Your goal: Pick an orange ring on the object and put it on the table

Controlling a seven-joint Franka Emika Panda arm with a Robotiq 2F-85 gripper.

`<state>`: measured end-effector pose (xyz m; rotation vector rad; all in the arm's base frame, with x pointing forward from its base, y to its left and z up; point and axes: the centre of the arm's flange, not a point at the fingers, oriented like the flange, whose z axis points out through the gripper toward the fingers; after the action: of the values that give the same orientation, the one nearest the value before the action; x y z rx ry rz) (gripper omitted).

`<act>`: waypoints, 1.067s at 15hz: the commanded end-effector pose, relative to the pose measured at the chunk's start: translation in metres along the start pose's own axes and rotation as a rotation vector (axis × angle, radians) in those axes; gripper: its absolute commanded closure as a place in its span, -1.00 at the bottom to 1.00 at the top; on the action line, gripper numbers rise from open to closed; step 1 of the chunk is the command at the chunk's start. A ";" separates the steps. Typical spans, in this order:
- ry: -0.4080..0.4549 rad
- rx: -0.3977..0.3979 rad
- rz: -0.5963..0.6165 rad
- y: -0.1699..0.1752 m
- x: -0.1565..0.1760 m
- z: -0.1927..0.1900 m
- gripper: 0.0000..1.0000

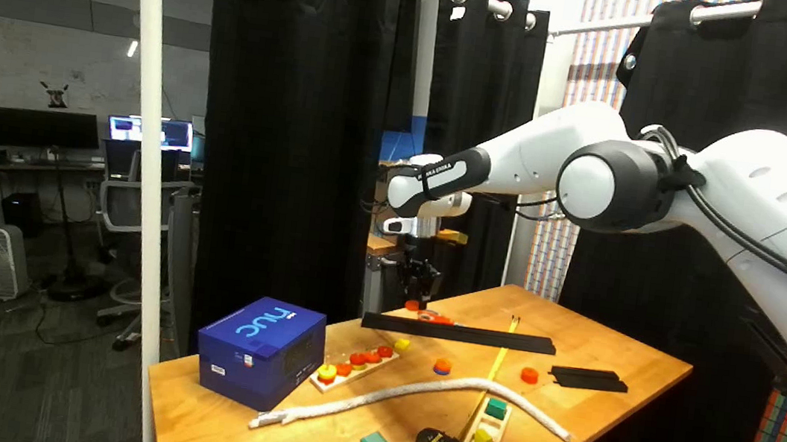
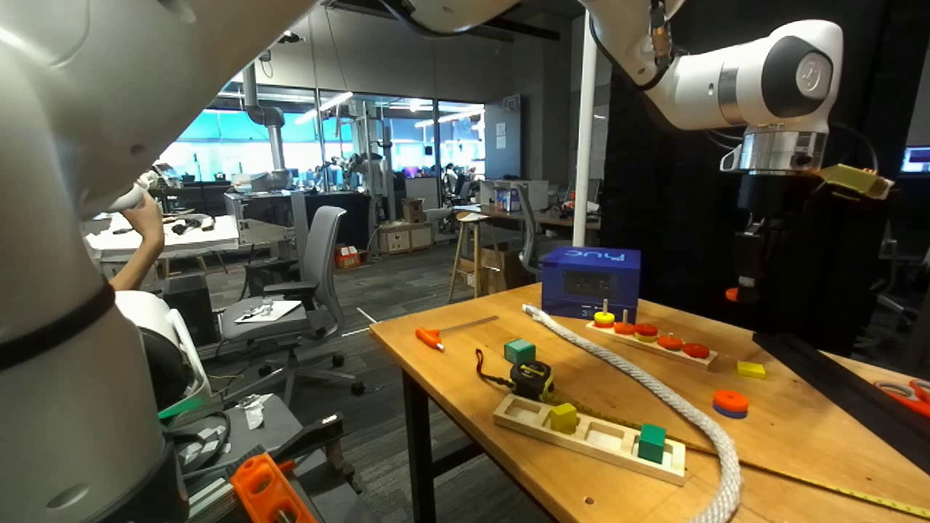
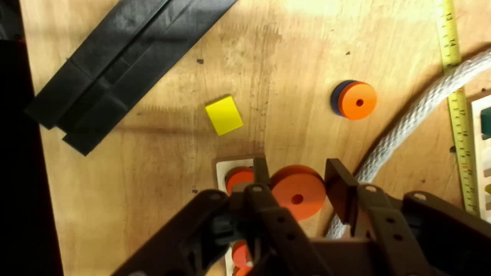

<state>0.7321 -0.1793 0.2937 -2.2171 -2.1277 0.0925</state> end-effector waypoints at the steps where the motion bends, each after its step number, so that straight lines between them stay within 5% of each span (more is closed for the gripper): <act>1: 0.010 0.008 0.032 -0.044 -0.015 -0.010 0.65; 16: 0.119 -0.014 0.095 -0.103 -0.112 0.013 0.65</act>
<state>0.6488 -0.2853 0.2883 -2.2778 -1.9578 0.0043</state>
